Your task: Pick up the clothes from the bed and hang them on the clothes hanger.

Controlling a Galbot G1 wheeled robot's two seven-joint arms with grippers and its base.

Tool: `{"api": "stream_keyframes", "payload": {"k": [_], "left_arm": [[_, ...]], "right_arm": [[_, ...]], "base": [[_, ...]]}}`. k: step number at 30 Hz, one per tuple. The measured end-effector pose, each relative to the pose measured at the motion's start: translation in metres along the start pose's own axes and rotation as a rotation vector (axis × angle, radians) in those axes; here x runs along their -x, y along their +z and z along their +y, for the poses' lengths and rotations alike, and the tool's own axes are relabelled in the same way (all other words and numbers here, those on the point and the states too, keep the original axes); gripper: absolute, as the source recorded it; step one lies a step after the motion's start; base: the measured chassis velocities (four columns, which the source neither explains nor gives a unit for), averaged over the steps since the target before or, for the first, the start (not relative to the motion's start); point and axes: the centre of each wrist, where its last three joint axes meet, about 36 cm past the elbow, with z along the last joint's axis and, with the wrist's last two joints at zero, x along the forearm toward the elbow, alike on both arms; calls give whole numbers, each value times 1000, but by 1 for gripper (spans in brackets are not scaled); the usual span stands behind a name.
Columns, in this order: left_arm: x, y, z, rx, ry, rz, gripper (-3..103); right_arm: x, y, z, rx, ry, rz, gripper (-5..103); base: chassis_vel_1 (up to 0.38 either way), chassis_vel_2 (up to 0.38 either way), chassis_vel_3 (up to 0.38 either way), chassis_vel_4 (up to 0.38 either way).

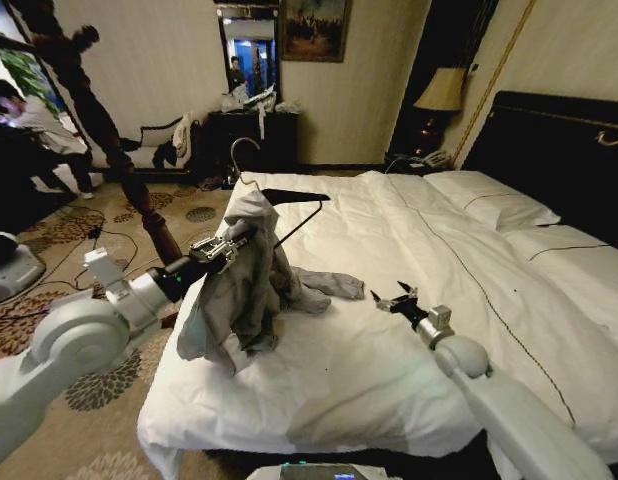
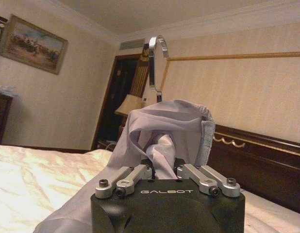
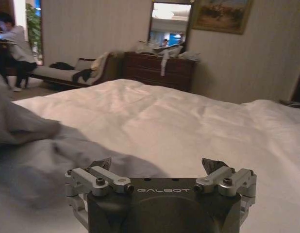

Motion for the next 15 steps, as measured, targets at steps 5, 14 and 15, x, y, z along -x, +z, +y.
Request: {"api": "stream_keyframes", "payload": {"k": [5, 14, 15], "left_arm": [[3, -3, 11, -3, -16, 3, 16], [-6, -11, 0, -12, -3, -17, 16], [-7, -12, -1, -13, -3, -19, 16]], "right_arm": [[23, 6, 26, -12, -62, 0, 100], [80, 9, 61, -33, -183, 9, 100], [83, 9, 65, -35, -195, 10, 100]], "base": [[0, 0, 0, 0], [0, 0, 0, 0], [0, 0, 0, 0]]}}
